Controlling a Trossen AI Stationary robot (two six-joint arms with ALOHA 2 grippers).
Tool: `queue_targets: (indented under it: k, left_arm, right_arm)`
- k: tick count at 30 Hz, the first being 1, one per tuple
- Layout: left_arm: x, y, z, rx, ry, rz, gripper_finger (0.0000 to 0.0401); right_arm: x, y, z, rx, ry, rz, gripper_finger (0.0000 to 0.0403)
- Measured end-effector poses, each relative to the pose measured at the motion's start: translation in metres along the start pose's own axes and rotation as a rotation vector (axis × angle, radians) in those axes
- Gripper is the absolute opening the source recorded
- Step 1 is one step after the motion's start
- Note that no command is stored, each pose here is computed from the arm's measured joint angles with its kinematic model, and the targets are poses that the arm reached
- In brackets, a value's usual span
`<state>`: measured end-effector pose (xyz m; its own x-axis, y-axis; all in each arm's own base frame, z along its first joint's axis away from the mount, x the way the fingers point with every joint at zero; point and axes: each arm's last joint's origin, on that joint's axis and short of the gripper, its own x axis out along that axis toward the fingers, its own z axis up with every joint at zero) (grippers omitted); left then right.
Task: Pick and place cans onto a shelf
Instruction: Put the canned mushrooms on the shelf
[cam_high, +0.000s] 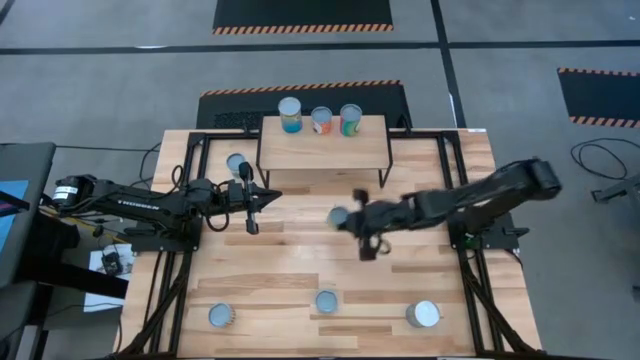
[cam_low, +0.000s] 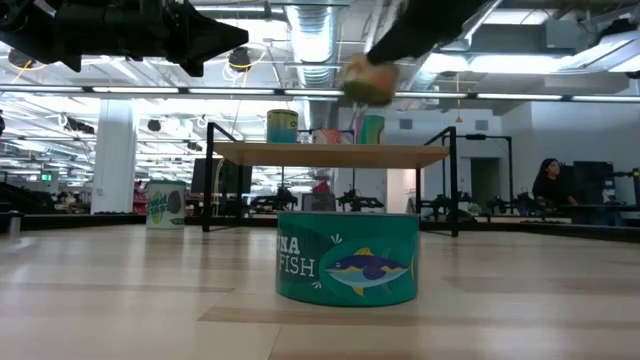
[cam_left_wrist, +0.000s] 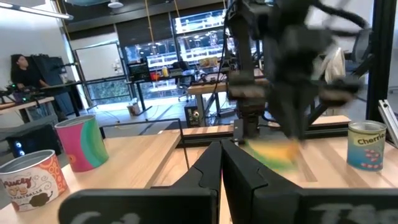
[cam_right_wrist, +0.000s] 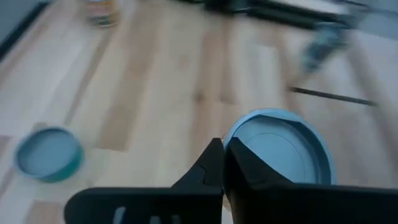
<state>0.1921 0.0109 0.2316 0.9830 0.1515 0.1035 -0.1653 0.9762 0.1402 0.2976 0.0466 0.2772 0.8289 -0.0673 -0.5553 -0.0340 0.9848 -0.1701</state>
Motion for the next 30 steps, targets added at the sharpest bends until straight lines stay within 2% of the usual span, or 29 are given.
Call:
queue_targets:
  k: [4,8,13,17,22,30]
  left_arm:
    - [0.000,0.000,0.000,0.000,0.000,0.000,0.0002]
    - [0.000,0.000,0.001,-0.001,-0.007,0.001,0.0002]
    - [0.000,0.000,0.001,-0.002,-0.010,0.004,0.0002]
    - [0.000,0.000,0.001,-0.001,-0.007,0.008,0.0002]
    - [0.000,0.001,0.001,0.003,-0.006,0.009,0.0002]
    - [0.000,0.000,0.000,0.002,-0.004,0.007,0.0002]
  right_arm:
    - [-0.038,-0.046,0.000,0.046,0.004,-0.158,0.0018]
    - [-0.053,-0.099,-0.011,0.132,0.038,-0.316,0.0011]
    - [-0.058,-0.158,-0.031,0.236,0.097,-0.379,0.0012]
    - [-0.052,-0.193,-0.042,0.316,0.175,-0.410,0.0011]
    - [-0.037,-0.217,-0.046,0.355,0.219,-0.406,0.0012]
    - [-0.021,-0.231,-0.047,0.371,0.271,-0.417,0.0013]
